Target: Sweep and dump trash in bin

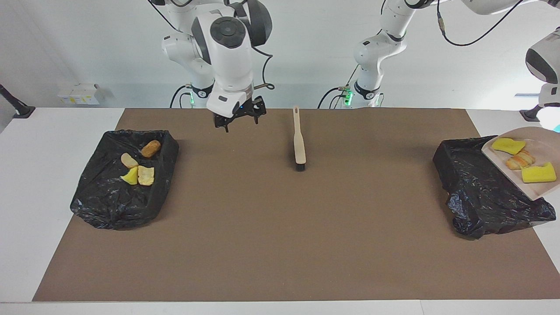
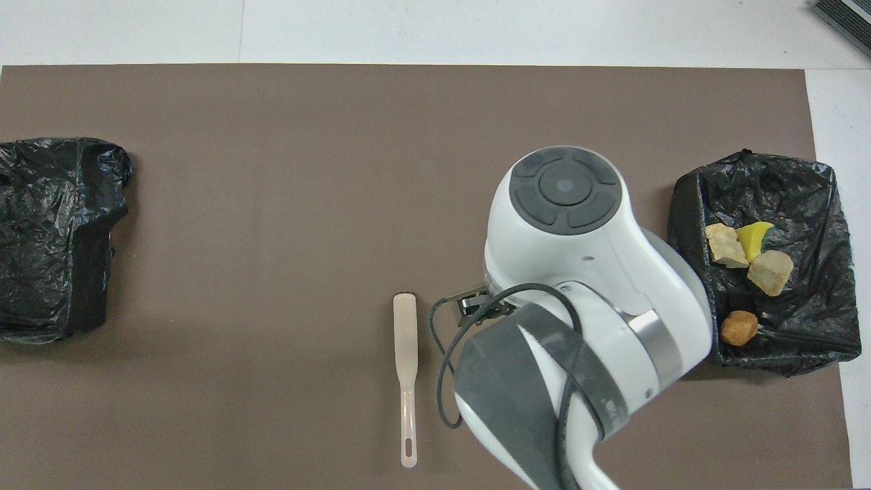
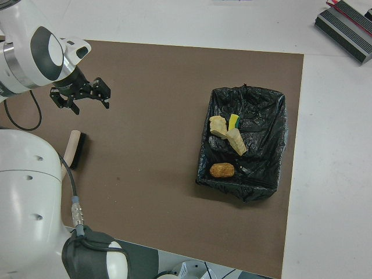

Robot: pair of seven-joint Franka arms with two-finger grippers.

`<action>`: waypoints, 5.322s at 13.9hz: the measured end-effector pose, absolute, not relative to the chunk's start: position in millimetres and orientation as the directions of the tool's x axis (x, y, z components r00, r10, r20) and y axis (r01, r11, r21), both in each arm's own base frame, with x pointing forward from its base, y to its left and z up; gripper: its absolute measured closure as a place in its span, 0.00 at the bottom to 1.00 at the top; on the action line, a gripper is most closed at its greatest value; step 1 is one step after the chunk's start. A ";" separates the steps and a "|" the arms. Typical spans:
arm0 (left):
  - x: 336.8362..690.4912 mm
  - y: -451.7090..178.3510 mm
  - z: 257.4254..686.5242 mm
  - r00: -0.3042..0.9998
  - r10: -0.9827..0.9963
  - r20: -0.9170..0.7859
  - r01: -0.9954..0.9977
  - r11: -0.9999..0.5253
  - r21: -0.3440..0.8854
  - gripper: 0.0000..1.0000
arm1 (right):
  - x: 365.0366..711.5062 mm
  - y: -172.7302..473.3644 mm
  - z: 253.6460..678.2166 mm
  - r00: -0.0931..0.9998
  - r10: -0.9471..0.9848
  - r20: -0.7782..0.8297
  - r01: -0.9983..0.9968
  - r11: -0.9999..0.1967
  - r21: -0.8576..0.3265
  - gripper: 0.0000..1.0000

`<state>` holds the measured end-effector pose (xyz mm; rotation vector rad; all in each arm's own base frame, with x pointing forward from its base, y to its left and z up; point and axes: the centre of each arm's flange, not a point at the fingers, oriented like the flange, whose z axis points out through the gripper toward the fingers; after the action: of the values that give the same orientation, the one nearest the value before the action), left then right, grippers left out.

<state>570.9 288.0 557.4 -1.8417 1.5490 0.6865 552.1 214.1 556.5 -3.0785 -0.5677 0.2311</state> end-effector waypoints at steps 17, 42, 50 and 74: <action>584.8 229.0 593.7 0.238 -0.359 -0.903 -0.969 -0.024 -0.246 0.69 | 592.0 -41.7 614.3 0.990 0.135 -0.043 0.139 -0.985 0.106 0.00; 593.0 152.1 574.3 0.333 -0.631 -0.701 -0.936 -0.136 -0.323 0.69 | 556.6 11.8 633.0 0.997 -0.074 0.022 -0.074 -0.997 -0.020 0.00; 601.9 71.1 534.7 0.534 -0.780 -0.326 -0.841 -0.449 -0.302 0.69 | 555.9 6.6 632.3 0.996 -0.083 0.017 -0.083 -0.996 -0.020 0.00; 572.4 -349.9 419.3 0.995 -0.078 -0.065 -0.077 -0.997 0.028 0.69 | 555.8 6.6 631.8 0.996 -0.084 0.016 -0.083 -0.996 -0.020 0.00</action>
<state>572.4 -349.9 419.3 -3.1625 0.1227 0.1040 555.8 6.6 631.8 -3.1196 0.1303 -0.0256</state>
